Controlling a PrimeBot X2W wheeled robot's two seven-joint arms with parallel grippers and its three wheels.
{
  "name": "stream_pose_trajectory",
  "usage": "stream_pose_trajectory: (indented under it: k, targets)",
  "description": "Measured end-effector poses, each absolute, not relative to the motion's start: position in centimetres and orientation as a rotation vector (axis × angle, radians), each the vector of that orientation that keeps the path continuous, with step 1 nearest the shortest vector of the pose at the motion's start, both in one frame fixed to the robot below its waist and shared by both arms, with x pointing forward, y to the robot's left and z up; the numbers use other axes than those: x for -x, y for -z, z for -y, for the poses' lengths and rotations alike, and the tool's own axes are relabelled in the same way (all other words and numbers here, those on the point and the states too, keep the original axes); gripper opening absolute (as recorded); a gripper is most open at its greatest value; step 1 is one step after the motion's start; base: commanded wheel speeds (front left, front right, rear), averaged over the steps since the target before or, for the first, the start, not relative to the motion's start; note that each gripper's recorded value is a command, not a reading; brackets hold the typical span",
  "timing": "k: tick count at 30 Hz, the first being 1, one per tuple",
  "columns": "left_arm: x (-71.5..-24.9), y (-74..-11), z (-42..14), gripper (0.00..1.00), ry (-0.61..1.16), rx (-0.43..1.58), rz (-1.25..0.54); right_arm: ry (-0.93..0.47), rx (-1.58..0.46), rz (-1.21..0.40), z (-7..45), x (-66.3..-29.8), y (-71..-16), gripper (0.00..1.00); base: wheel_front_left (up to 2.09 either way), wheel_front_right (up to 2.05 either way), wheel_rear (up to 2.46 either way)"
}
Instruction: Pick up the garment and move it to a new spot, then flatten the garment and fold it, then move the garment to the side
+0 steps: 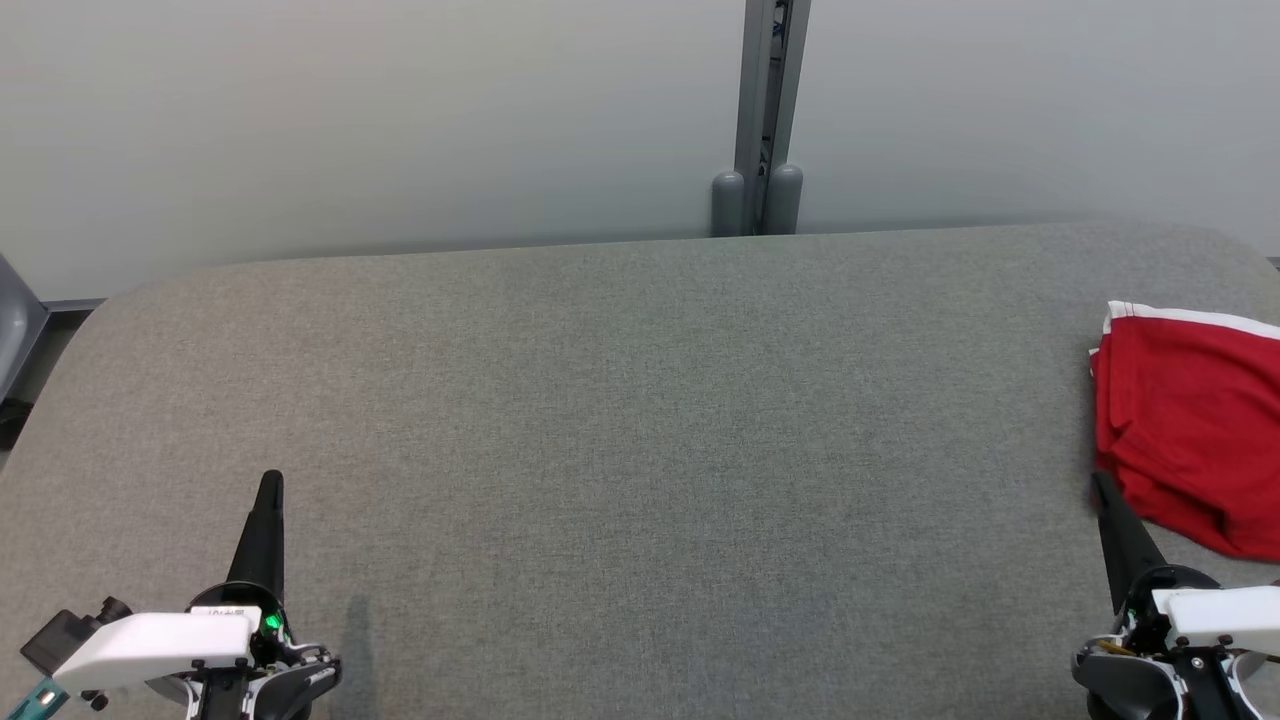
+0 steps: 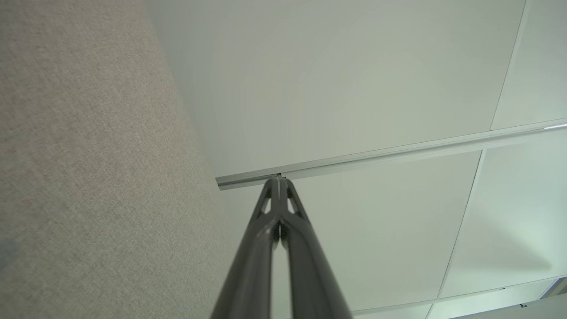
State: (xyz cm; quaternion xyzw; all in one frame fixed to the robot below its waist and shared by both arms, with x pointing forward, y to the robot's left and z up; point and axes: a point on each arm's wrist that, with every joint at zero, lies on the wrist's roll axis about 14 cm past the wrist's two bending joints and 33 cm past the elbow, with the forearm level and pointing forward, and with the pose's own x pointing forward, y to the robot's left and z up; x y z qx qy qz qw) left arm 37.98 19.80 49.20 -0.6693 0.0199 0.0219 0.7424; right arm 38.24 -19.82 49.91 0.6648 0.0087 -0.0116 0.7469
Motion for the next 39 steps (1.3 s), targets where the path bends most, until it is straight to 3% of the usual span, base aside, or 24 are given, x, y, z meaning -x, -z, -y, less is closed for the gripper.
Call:
stream_pose_trajectory:
  k: [16, 39]
  targets:
    - [-38.7, -50.3, -19.9, 0.0, -0.009, 1.57, -0.013, 0.008, -1.568, -0.008, 19.9, -38.7, -50.4, 0.0, 0.0, 0.0, 0.0]
    - [-38.8, -50.5, -19.9, 0.0, -0.005, 1.577, -0.007, 0.005, -1.576, -0.006, 19.9, -38.8, -50.5, 0.0, 0.0, 0.0, 0.0]
